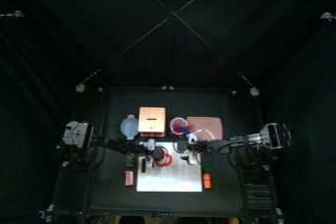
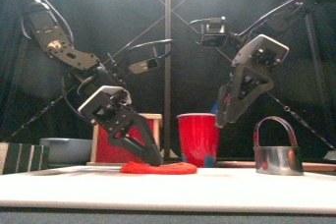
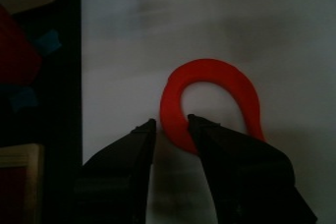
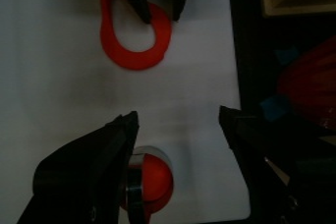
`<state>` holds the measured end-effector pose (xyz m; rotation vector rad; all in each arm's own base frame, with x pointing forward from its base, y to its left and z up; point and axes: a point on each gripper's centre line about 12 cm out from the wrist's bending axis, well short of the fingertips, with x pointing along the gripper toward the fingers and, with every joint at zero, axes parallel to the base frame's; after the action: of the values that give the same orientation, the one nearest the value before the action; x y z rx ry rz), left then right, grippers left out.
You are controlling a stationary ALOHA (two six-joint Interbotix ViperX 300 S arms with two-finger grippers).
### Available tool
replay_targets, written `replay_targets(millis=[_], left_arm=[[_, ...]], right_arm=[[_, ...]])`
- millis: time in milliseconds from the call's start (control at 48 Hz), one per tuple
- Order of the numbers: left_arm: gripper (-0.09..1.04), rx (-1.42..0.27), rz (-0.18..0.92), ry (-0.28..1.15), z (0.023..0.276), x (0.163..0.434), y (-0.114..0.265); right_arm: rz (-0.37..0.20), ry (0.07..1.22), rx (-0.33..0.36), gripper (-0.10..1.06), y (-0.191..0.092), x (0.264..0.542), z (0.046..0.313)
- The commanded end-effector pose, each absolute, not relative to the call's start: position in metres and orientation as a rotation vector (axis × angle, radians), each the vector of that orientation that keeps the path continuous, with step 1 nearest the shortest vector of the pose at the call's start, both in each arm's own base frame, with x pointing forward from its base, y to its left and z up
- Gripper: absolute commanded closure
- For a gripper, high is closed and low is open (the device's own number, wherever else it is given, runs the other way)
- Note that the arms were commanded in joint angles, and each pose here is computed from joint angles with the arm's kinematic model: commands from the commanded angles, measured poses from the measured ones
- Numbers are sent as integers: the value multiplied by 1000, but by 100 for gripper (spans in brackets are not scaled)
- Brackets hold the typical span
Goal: Get the cutter from the drawer then cut the dough then place the extra dough in the bowl
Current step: Place the extra dough in the bowl
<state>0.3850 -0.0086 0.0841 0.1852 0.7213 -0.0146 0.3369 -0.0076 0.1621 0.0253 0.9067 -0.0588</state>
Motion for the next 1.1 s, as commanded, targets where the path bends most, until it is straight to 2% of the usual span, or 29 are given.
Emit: replay_targets(millis=[21, 271, 792, 1104], left_arm=[[21, 177, -10, 683, 97, 394, -9], [21, 149, -16, 753, 84, 394, -9], [28, 139, -24, 779, 83, 395, -8], [28, 137, -17, 780, 83, 395, -5]], right_arm=[[-61, 870, 34, 0, -8, 338, 172], [-61, 870, 42, 0, -7, 337, 170], [-60, 878, 52, 0, -6, 335, 166], [-61, 880, 64, 0, -5, 335, 166]])
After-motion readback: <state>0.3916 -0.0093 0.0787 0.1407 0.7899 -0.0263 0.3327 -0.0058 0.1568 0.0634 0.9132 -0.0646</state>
